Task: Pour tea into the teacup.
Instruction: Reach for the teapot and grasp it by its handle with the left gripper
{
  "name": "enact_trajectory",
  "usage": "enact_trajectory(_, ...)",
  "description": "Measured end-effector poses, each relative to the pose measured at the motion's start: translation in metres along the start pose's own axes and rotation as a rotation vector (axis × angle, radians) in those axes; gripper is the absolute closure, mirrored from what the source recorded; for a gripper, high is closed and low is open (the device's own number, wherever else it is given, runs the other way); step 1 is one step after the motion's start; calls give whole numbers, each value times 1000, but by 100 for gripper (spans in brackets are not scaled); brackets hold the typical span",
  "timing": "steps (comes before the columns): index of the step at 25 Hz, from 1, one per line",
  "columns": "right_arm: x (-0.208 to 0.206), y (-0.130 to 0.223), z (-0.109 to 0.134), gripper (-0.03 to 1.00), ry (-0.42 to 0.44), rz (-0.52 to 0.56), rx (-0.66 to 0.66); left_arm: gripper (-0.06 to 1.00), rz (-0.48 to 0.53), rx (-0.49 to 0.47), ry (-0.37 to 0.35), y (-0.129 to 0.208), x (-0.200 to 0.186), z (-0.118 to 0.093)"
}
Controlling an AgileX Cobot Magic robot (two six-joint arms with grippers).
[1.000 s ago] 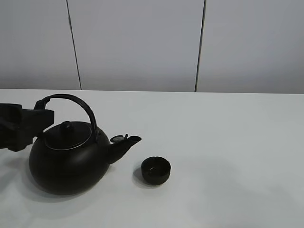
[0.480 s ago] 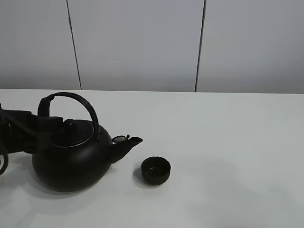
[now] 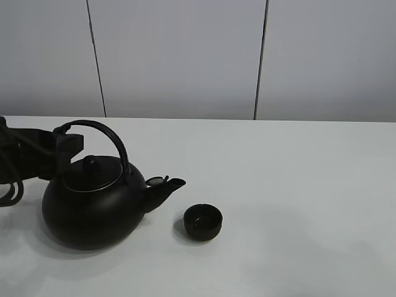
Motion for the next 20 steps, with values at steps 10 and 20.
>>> enact_trajectory(10, 0, 0, 0, 46, 0, -1, 0, 66, -25, 15, 27, -7, 5, -4)
enact_trajectory(20, 0, 0, 0, 46, 0, 0, 0, 81, -9, 141, 35, -4, 6, -5)
Point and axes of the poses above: a point on each arm's last joint axis where the gripper is mounted, x pointing out along that axis toward the gripper, z along the wrist's bending axis when the last joint is at zero, y = z × x, the point moved 8 cm from there along x, pointing out along that axis toward the gripper, and after that the axes turned 11 degrees about x, right-handed, at the moved point
